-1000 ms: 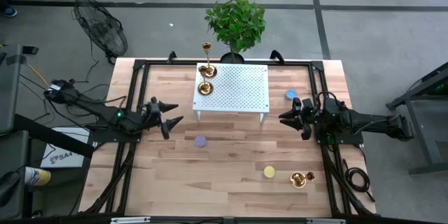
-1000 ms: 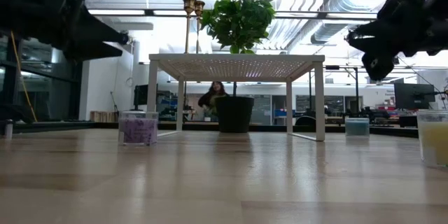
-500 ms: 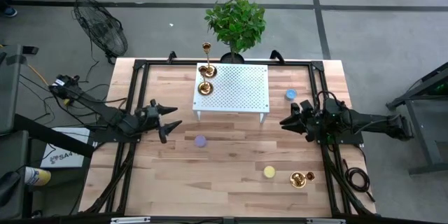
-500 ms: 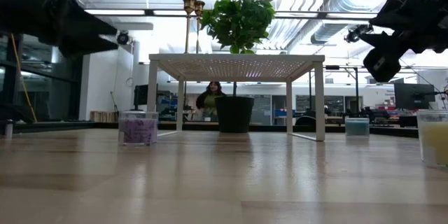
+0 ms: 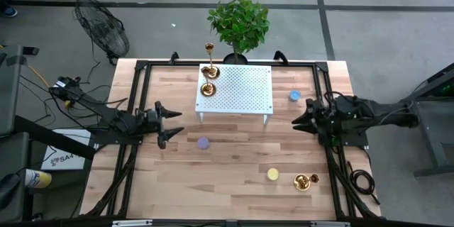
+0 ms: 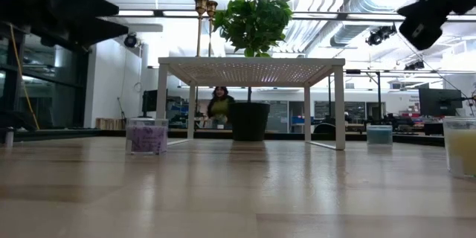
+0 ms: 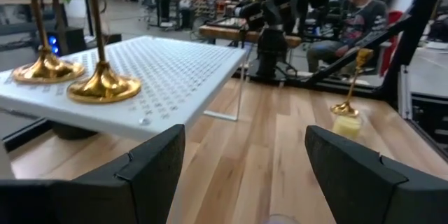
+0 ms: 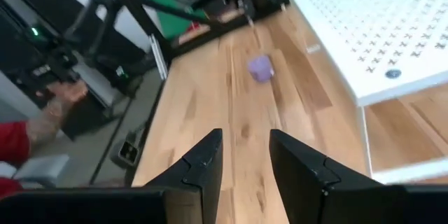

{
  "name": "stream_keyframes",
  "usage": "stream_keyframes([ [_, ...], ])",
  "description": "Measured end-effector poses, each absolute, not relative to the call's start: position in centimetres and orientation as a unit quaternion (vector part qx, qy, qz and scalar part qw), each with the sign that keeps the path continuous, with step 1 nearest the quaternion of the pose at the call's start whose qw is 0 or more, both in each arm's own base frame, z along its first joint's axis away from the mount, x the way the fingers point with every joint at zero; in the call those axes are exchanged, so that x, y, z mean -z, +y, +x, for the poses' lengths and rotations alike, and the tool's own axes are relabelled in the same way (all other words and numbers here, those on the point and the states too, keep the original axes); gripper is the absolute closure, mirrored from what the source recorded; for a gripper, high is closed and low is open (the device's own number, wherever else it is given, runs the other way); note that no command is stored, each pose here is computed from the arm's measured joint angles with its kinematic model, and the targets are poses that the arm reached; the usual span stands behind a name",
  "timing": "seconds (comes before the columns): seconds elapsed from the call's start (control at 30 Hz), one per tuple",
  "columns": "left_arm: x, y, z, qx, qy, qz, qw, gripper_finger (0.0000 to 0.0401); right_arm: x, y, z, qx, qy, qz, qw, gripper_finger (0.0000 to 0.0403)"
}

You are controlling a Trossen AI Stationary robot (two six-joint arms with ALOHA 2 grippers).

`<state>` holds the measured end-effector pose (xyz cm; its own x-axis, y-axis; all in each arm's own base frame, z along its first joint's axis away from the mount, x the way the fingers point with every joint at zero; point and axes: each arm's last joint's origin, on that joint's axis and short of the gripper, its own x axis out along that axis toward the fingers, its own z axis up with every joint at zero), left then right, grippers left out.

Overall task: Pick & Place candle stick holders
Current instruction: Put the gold candle holder on the shelf

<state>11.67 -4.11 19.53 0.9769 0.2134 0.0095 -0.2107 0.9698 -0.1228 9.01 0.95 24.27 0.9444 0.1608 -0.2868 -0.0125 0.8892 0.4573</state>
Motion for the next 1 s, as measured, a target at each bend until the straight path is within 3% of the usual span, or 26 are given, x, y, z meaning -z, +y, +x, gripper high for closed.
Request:
stream_keyframes([
  [0.2, -18.4, -3.8, 11.4, -0.104, -0.055, -0.045, 0.992, 0.011, -25.8, 1.8, 8.8, -0.025, 0.23, 0.212, 0.95, 0.0289],
  [0.43, -18.1, -2.8, 11.8, -0.09, -0.054, -0.045, 0.993, 0.011, -24.3, 3.6, 8.9, -0.052, 0.313, 0.234, 0.919, 0.0289],
  [0.73, -18.0, -1.4, 12.0, -0.067, -0.056, -0.045, 0.995, 0.011, -24.4, 5.6, 7.9, -0.12, 0.364, 0.235, 0.893, 0.0289],
  [1.0, -18.0, -1.0, 12.0, -0.096, -0.055, -0.059, 0.992, 0.011, -23.2, 6.5, 6.8, -0.232, 0.46, 0.221, 0.828, 0.0289],
])
